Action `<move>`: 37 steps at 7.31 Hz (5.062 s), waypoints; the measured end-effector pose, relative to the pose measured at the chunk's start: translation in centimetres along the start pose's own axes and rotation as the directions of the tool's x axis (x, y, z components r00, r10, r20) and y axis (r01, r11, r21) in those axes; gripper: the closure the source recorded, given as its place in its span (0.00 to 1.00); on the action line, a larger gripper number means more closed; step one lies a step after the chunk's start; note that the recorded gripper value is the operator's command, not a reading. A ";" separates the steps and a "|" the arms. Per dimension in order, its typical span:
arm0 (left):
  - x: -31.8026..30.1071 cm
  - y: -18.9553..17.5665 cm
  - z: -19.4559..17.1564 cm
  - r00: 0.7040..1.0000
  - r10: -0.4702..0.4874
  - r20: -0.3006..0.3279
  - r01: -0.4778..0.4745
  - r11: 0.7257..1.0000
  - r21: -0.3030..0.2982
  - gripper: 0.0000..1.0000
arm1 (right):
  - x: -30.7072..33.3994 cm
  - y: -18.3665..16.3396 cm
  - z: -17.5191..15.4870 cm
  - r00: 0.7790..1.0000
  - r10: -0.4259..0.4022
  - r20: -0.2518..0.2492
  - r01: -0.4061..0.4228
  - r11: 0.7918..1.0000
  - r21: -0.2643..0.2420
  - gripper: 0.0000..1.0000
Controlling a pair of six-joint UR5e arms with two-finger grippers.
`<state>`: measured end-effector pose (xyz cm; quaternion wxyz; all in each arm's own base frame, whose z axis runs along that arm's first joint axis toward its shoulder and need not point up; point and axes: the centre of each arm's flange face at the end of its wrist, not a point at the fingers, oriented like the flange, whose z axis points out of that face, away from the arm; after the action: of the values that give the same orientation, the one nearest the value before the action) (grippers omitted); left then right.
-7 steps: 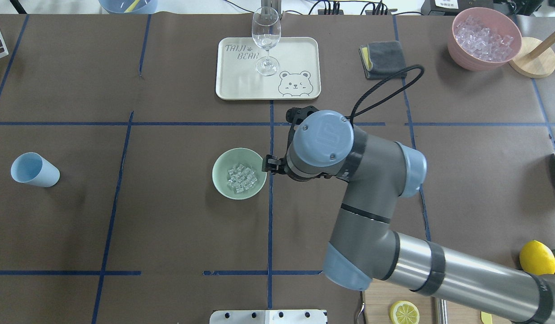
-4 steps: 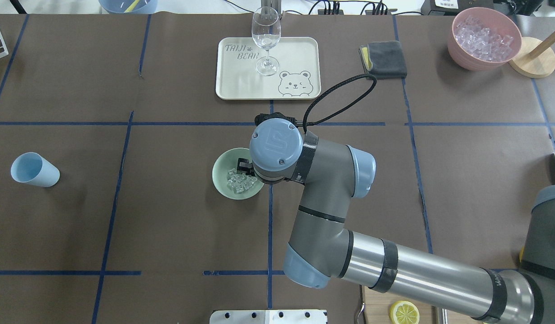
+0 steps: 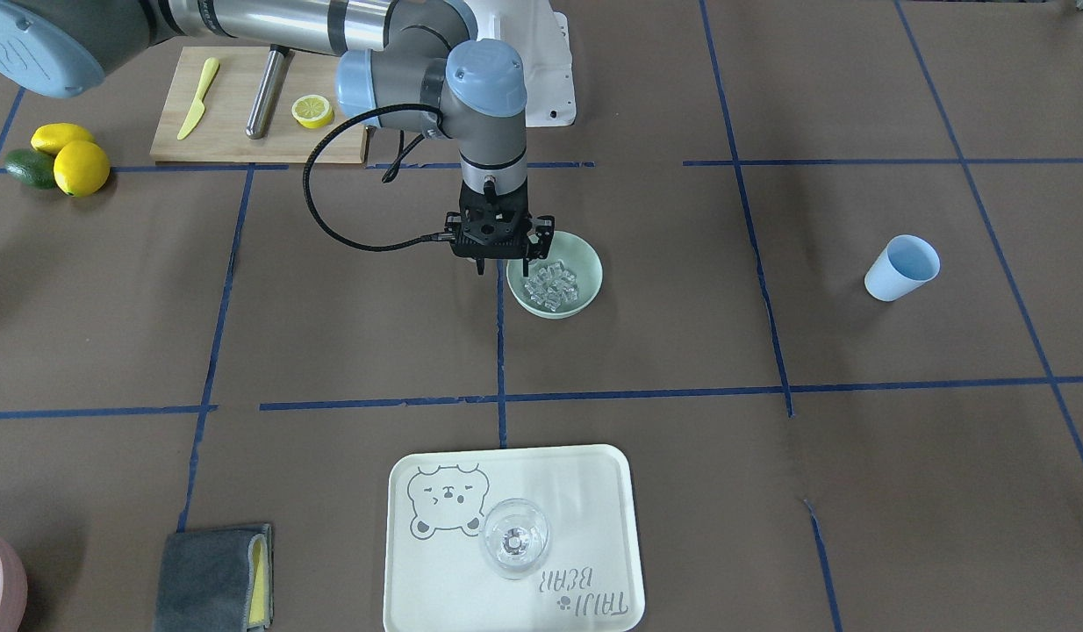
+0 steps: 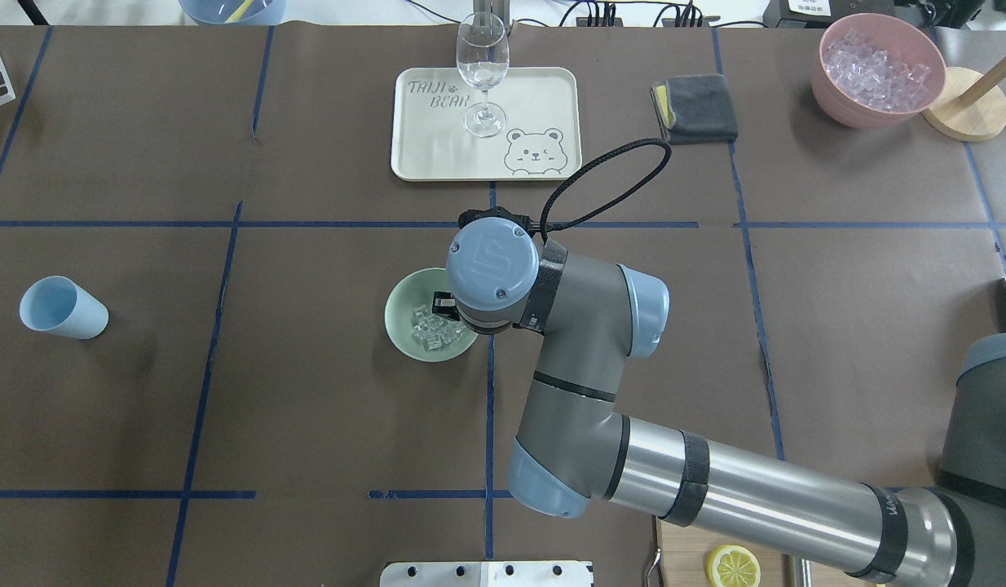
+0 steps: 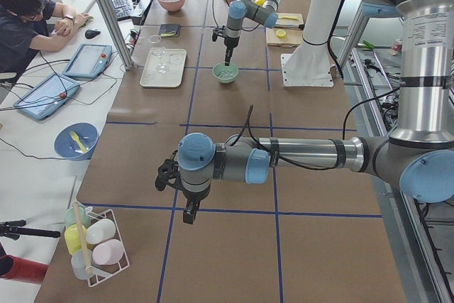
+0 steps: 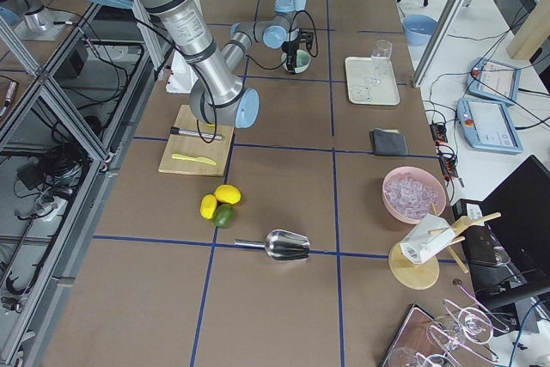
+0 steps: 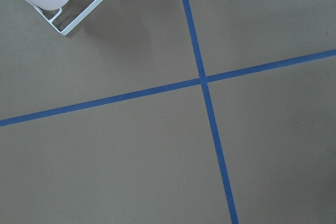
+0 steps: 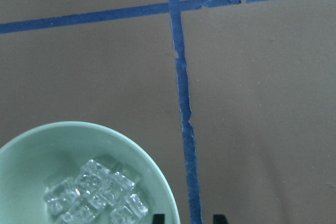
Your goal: Pour ice into bowl
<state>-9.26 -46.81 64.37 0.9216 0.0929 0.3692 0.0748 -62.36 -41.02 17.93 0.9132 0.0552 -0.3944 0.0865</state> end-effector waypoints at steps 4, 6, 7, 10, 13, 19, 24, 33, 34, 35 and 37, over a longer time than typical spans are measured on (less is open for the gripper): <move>-0.1 0.2 0.1 1.000 -0.002 0.000 0.002 1.000 -0.002 0.00 | -0.3 -0.7 -1.6 0.998 0.000 0.070 -0.001 1.000 0.012 1.00; -0.1 0.2 0.1 1.000 -0.003 0.000 0.003 1.000 -0.002 0.00 | 2.6 -2.7 -6.1 0.989 0.017 0.145 -0.019 1.000 0.013 1.00; -0.1 0.3 0.1 1.000 -0.003 0.000 0.003 1.000 -0.003 0.00 | 6.3 -4.3 -8.6 0.984 0.035 0.174 -0.035 0.999 -0.004 1.00; -0.2 0.3 0.2 1.000 -0.004 -0.001 0.004 1.000 -0.004 0.00 | 20.9 -9.0 -12.9 0.982 -0.035 0.187 0.044 0.998 -0.044 1.00; -0.2 0.4 0.2 1.000 -0.003 -0.001 0.003 1.000 -0.005 0.00 | 41.0 -12.6 -13.7 0.971 -0.219 0.093 0.227 0.971 -0.080 1.00; -0.1 0.4 0.3 1.000 -0.001 -0.001 0.000 1.000 -0.005 0.00 | 57.3 -12.7 -5.4 0.973 -0.204 0.109 0.212 0.975 -0.063 1.00; -0.1 0.4 0.3 1.000 0.000 -0.001 0.000 1.000 -0.005 0.00 | 59.3 -10.9 -1.4 0.973 -0.184 0.142 0.195 0.978 -0.072 0.01; -0.1 0.3 0.3 1.000 0.009 -0.003 -0.009 1.000 0.003 0.00 | 68.3 -15.7 -6.9 0.955 -0.297 0.015 0.297 0.954 -0.036 0.00; -0.1 0.3 0.4 1.000 0.009 -0.003 -0.009 1.000 0.003 0.00 | 71.5 -16.5 -8.7 0.948 -0.316 -0.020 0.315 0.948 -0.050 0.00; -0.2 0.3 0.4 1.000 0.008 -0.003 -0.008 1.000 0.002 0.00 | 74.7 -17.0 -10.6 0.947 -0.319 -0.048 0.316 0.947 -0.061 0.00; -0.2 0.3 0.4 1.000 0.006 -0.004 -0.006 1.000 0.001 0.00 | 78.6 -17.2 -14.7 0.957 -0.280 -0.072 0.274 0.959 -0.077 0.00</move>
<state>-9.13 -46.61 64.90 0.9207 0.0945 0.3706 0.0775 4.56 -46.42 64.67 0.9331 0.0761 -0.3475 -0.0532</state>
